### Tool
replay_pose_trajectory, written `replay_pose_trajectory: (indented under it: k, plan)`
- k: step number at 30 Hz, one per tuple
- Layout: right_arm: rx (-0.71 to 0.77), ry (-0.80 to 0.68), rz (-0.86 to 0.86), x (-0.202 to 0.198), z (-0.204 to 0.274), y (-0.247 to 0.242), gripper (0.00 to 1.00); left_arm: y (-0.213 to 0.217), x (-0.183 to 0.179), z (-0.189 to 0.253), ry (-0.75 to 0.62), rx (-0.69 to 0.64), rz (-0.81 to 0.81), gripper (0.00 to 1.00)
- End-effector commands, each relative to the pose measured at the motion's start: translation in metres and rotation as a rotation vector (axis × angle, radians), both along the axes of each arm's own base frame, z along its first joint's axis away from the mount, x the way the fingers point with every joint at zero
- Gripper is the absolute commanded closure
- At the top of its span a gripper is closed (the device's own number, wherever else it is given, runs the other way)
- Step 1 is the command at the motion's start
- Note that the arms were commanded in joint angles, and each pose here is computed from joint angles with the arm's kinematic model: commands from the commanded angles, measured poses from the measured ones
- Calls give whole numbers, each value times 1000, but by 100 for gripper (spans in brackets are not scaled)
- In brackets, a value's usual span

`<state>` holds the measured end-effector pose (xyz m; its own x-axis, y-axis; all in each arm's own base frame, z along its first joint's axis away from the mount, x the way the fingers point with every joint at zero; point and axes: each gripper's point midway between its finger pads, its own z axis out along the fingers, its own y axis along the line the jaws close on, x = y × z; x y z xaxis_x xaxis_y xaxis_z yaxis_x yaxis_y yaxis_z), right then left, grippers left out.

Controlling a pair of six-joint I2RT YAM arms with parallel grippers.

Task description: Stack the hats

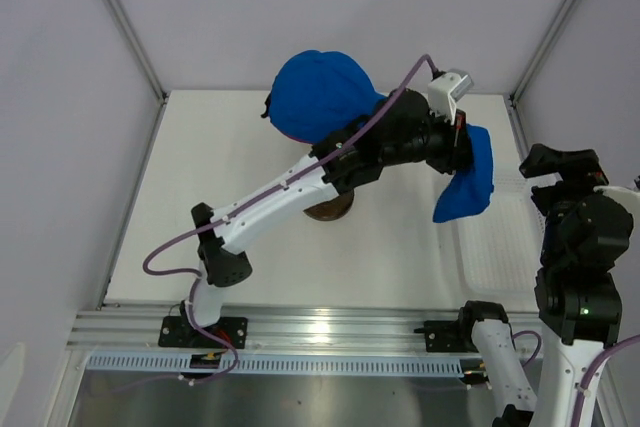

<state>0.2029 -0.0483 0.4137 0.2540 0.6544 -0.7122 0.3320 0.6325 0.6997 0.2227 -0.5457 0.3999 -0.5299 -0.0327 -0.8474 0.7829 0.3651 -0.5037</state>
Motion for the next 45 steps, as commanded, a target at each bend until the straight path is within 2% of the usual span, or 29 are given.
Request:
replay_pose_trajectory:
  k: [1, 4, 6, 7, 11, 13, 14, 15, 20, 22, 23, 24, 25, 26, 27, 28, 29, 35, 39, 45]
  plan:
    - [-256, 234, 97, -3, -23, 3, 0, 30, -37, 20, -79, 98, -205, 97]
    - [-278, 330, 147, 4, -42, 6, 0, 52, -23, 18, 1, 92, -210, 96]
    - [-248, 344, 254, 12, -62, 25, 0, 60, -23, 16, 45, 88, -256, 98]
    - [-233, 301, 281, 18, -61, 31, 1, 65, -15, 11, 79, 93, -255, 99]
    - [-211, 130, 512, 30, -64, 75, 0, 77, -31, 28, 115, 60, -358, 99]
    - [-232, 49, 591, 36, -62, 88, 0, 83, -38, 40, 119, 23, -413, 99]
    - [-258, 19, 709, 33, -62, 106, 0, 87, -42, 49, 119, 1, -433, 99]
    - [-276, -19, 748, 34, -58, 112, 0, 90, -43, 54, 128, -15, -445, 99]
    - [-301, -64, 1002, 26, -87, 142, 0, 105, -50, 83, 152, -101, -543, 96]
    - [-211, -123, 1016, 29, -83, 146, 0, 112, -52, 90, 148, -113, -558, 97]
    - [-133, -108, 1038, 32, -102, 149, 0, 115, -55, 93, 142, -119, -574, 96]
    - [-129, -185, 1029, 37, -90, 148, 0, 116, -56, 96, 138, -123, -578, 96]
    - [3, -199, 1033, 38, -90, 150, 0, 120, -56, 100, 136, -131, -573, 96]
    - [95, -177, 1028, 44, -112, 149, 1, 121, -55, 102, 134, -136, -578, 96]
    - [78, -277, 1035, 42, -99, 149, 0, 122, -54, 103, 140, -139, -574, 96]
    - [185, -307, 1043, 40, -95, 150, 0, 126, -52, 106, 137, -144, -564, 96]
    - [213, -338, 1039, 39, -95, 150, 1, 127, -51, 107, 138, -147, -564, 96]
    - [208, -441, 1061, 32, -95, 153, 1, 140, -40, 125, 138, -195, -546, 95]
    - [147, -537, 1093, 25, -90, 162, 1, 141, -39, 134, 160, -226, -572, 95]
    - [128, -500, 1159, 39, -100, 179, 1, 141, -36, 139, 155, -246, -574, 96]
